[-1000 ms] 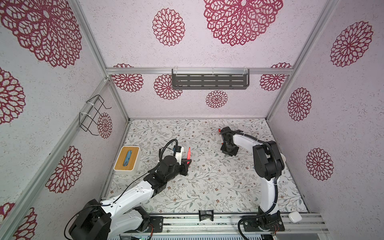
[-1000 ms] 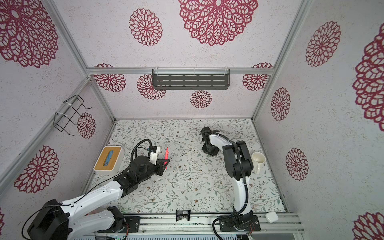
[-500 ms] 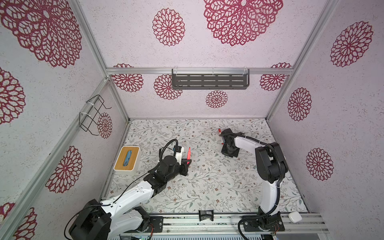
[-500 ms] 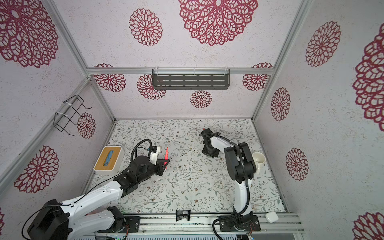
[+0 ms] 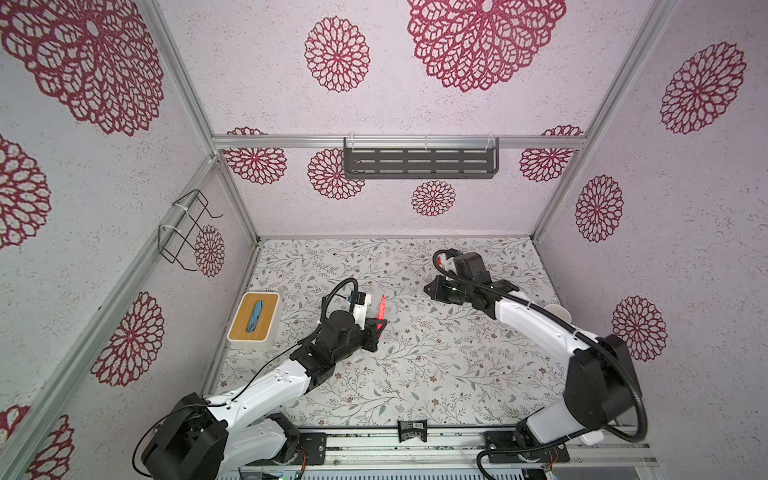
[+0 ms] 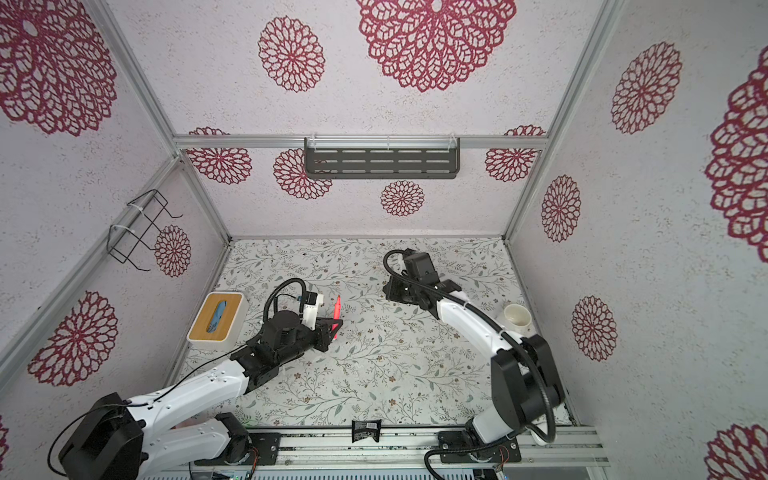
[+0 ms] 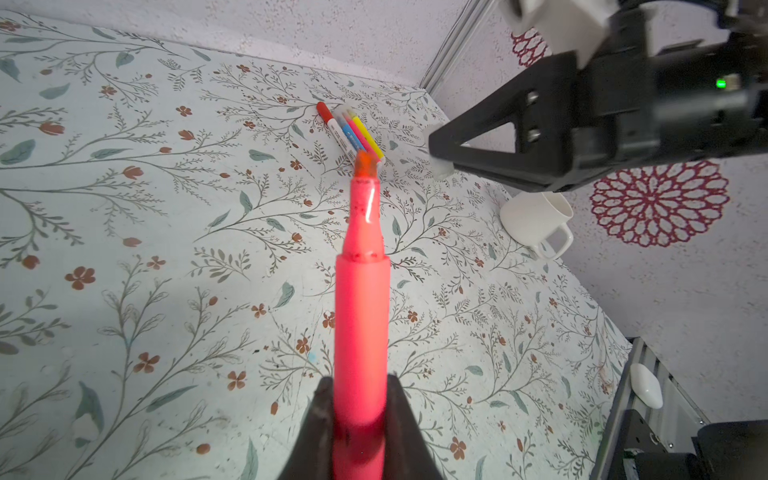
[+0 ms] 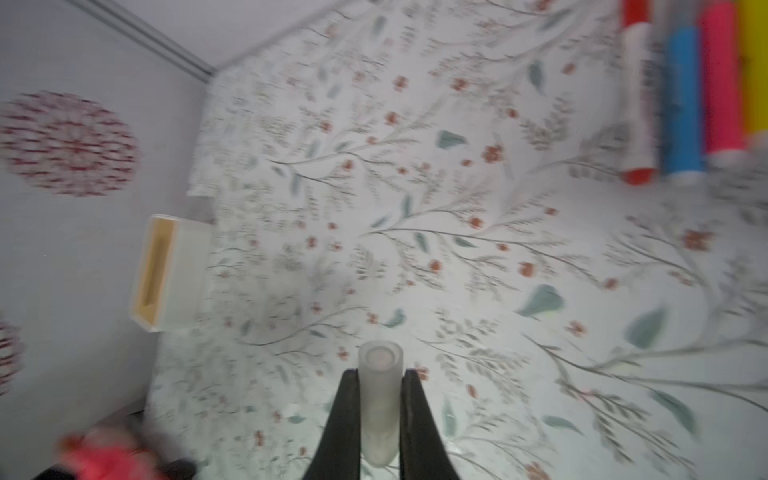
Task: Insert the pens into the pen caps
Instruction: 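Carry the clear cap with the right gripper over the pink highlighter tip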
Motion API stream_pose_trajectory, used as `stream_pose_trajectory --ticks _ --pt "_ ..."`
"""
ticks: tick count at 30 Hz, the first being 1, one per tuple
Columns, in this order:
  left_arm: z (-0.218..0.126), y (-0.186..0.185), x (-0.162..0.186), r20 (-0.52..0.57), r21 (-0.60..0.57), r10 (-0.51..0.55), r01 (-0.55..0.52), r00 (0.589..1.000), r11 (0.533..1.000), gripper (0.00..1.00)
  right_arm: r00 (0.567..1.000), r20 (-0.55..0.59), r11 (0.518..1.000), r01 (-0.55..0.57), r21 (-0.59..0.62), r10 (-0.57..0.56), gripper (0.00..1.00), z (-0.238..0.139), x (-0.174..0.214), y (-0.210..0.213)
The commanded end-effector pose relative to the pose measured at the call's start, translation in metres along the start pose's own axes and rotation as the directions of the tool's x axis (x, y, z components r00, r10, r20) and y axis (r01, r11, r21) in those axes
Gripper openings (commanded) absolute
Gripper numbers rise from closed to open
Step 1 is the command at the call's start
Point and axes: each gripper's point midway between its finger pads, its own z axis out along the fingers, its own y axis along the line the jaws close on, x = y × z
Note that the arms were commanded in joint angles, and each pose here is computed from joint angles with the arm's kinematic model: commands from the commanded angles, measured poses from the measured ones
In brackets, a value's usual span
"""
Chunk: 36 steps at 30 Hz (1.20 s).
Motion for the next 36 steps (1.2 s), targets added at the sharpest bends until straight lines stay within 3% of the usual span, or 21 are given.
stream_pose_trajectory --ticks 1,4,11,17,27,36 --pt "0.004 -0.014 -0.008 0.035 0.057 -0.013 0.011 0.999 0.998 0.00 0.984 0.170 0.826 0.143 -0.545 -0.059 0.00 -0.045 -0.020 0.108" --pt "0.008 -0.020 -0.007 0.029 0.078 -0.013 0.011 1.000 0.997 0.00 0.974 0.220 0.770 0.186 -0.610 -0.061 0.00 -0.061 -0.023 0.126" --pt "0.009 -0.036 -0.008 0.037 0.120 -0.005 0.000 0.999 0.993 0.00 0.971 0.213 0.737 0.223 -0.638 -0.109 0.00 -0.053 -0.016 0.143" --pt "0.008 -0.043 -0.010 0.045 0.139 0.000 -0.007 0.999 0.990 0.00 0.973 0.197 0.747 0.219 -0.628 -0.119 0.00 -0.039 -0.012 0.144" --pt "-0.001 -0.047 -0.019 0.080 0.145 -0.004 -0.008 0.997 0.989 0.00 0.971 0.174 0.819 0.231 -0.525 -0.163 0.00 -0.020 -0.007 0.130" --pt "-0.007 -0.048 -0.025 0.101 0.145 -0.005 -0.009 0.995 0.989 0.00 0.972 0.158 0.820 0.231 -0.524 -0.172 0.00 -0.016 0.000 0.131"
